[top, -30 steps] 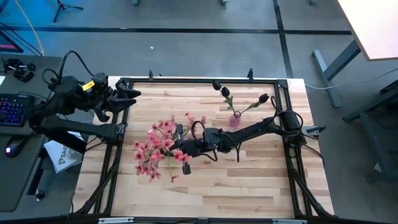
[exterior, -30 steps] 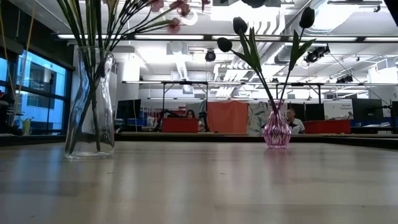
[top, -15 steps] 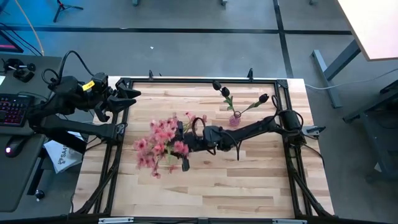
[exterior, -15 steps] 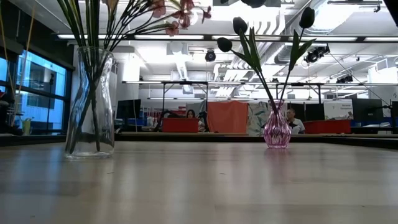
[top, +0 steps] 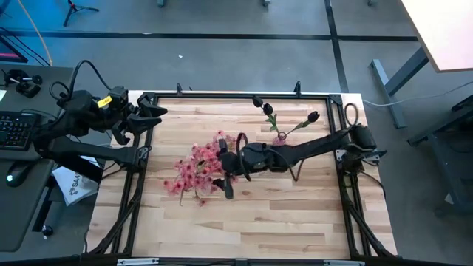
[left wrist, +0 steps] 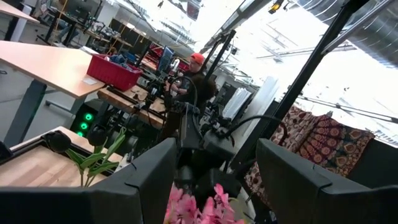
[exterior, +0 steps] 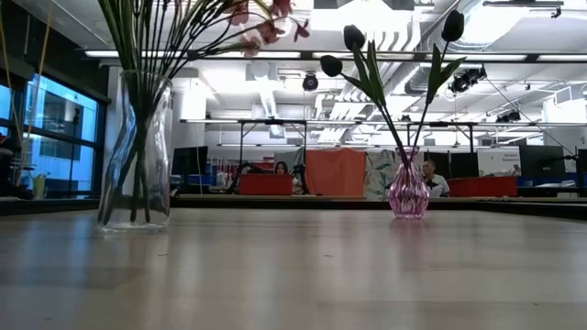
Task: Sort flowers into vase by color
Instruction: Put the pink flowers into the transparent vase, then return to Home Position
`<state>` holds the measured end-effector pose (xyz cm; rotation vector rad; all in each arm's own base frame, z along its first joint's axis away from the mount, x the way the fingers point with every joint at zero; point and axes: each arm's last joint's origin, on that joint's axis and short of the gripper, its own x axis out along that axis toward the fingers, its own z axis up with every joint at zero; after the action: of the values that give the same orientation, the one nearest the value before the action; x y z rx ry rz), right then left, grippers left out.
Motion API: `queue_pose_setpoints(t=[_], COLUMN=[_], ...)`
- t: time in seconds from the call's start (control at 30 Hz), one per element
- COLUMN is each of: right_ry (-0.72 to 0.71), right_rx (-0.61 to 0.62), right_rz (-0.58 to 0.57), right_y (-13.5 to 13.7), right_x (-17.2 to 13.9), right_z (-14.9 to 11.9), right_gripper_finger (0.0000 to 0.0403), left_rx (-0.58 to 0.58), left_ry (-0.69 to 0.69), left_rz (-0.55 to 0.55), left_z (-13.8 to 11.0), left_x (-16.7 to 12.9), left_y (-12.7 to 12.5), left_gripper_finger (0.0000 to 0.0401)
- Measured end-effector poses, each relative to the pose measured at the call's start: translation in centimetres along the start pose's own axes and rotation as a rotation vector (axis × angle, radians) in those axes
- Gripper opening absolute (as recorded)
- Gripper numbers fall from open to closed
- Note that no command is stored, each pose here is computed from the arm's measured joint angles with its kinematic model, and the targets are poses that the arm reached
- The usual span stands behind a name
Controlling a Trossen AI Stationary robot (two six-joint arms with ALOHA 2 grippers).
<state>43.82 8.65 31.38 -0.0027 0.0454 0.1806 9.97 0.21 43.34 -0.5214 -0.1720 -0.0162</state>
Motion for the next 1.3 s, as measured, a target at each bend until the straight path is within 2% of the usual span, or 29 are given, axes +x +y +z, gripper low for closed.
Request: queue_pose_setpoints(t=[0.13,0.47,0.77,0.93,1.0,1.1,1.27,1.3], right_ry=[0.088,0.222,0.223,0.249,0.296,0.404,0.555,0.583], right_rx=[0.0,0.075,0.118,0.174,0.177,0.157,0.173,0.184], right_rz=[0.016,0.02,0.005,-0.004,-0.006,0.006,0.028,0.038], right_y=[0.1,0.1,0.0,-0.1,-0.1,0.2,0.5,0.5], right_x=[-1.9,-7.5,-13.9,-16.6,-17.3,-18.2,-19.2,-19.4], right_z=[1.5,5.6,9.8,10.8,10.6,9.9,8.7,8.5], right_gripper_finger=[0.029,0.0293,0.0293,0.0283,0.0261,0.02,0.0033,0.0017], left_rx=[0.0,0.013,0.152,0.245,0.305,0.387,0.448,0.448], left_ry=[0.0,0.0,-0.007,0.007,0.03,0.064,0.077,0.07], left_rz=[0.0,0.0,-0.003,0.046,0.114,0.22,0.272,0.296], left_z=[0.0,0.0,0.1,-0.1,-0.4,-1.3,-4.1,-5.0], left_x=[0.0,0.0,0.0,0.0,0.0,0.1,0.0,-0.1], left_y=[0.0,0.0,0.0,0.2,0.6,1.4,3.3,3.9], left_gripper_finger=[0.0211,0.0211,0.0211,0.0211,0.0211,0.0211,0.0191,0.018])
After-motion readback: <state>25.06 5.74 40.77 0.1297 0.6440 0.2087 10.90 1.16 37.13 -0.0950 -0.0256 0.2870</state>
